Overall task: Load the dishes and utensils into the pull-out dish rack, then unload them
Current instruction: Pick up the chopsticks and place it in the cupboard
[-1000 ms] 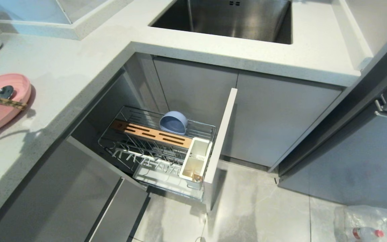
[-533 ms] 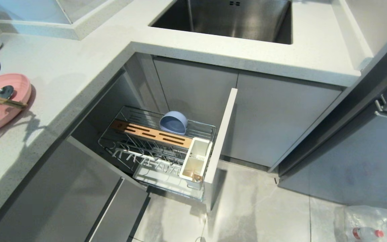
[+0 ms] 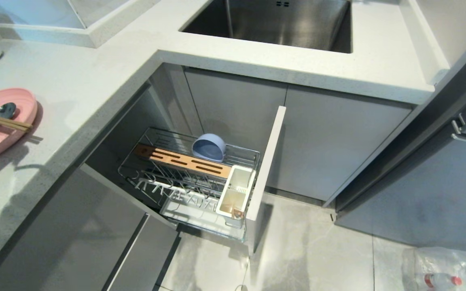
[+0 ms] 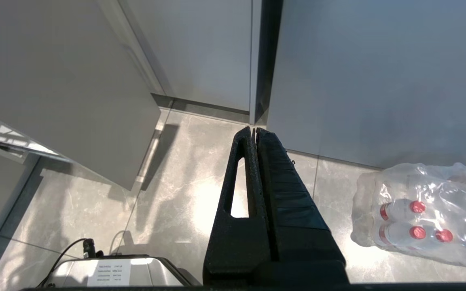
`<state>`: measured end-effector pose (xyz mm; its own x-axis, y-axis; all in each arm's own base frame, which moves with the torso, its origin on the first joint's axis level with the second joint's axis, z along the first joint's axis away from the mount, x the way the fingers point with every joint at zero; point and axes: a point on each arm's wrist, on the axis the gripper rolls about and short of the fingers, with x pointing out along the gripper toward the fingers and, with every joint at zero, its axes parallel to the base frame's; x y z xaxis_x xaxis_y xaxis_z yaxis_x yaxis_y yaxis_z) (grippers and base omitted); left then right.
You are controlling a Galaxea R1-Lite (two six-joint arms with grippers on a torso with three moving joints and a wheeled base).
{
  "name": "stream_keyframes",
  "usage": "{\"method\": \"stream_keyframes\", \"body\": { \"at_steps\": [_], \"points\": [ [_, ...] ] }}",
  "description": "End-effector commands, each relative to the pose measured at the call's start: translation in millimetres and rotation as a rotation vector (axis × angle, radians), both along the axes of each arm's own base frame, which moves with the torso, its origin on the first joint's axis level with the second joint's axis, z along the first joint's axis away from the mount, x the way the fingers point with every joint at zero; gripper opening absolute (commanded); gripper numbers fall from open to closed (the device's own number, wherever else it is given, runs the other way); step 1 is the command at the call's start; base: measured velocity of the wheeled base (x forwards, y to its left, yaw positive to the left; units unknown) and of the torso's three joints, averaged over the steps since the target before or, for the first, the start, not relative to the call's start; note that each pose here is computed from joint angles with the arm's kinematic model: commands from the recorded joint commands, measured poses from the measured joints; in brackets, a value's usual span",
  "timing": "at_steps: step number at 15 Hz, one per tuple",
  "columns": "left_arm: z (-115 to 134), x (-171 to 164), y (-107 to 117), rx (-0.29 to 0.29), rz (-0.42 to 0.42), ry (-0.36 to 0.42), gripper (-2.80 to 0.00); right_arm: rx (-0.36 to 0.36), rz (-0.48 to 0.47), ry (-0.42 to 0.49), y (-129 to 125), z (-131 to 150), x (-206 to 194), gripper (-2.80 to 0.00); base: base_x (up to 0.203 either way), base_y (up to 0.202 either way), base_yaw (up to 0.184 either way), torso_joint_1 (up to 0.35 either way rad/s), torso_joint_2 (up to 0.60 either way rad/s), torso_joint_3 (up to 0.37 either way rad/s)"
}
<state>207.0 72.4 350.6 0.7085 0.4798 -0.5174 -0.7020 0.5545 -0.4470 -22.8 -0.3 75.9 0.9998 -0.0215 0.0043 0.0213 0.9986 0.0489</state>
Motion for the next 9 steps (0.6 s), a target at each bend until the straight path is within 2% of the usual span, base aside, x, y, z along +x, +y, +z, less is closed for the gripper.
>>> {"method": "stream_keyframes", "body": {
  "at_steps": [1,2,5,9],
  "points": [
    [17.2,-16.8,5.4,-0.024,0.012,-0.1,-2.8,0.0,0.0,0.001,0.0,0.1,0.1,-2.8,0.0,0.0,0.0,0.0,0.0,0.0],
    [25.2,-22.5,3.4,-0.038,0.009,-0.153,-2.8,0.0,0.0,0.001,0.0,0.1,0.1,-2.8,0.0,0.0,0.0,0.0,0.0,0.0],
    [32.7,-30.1,-0.9,-0.048,-0.021,-0.199,-2.8,0.0,0.0,0.001,0.0,0.1,0.1,-2.8,0.0,0.0,0.0,0.0,0.0,0.0],
    [42.7,-19.1,1.9,-0.013,-0.035,-0.273,-2.8,0.0,0.0,0.001,0.0,0.1,0.1,-2.8,0.0,0.0,0.0,0.0,0.0,0.0]
  ]
}}
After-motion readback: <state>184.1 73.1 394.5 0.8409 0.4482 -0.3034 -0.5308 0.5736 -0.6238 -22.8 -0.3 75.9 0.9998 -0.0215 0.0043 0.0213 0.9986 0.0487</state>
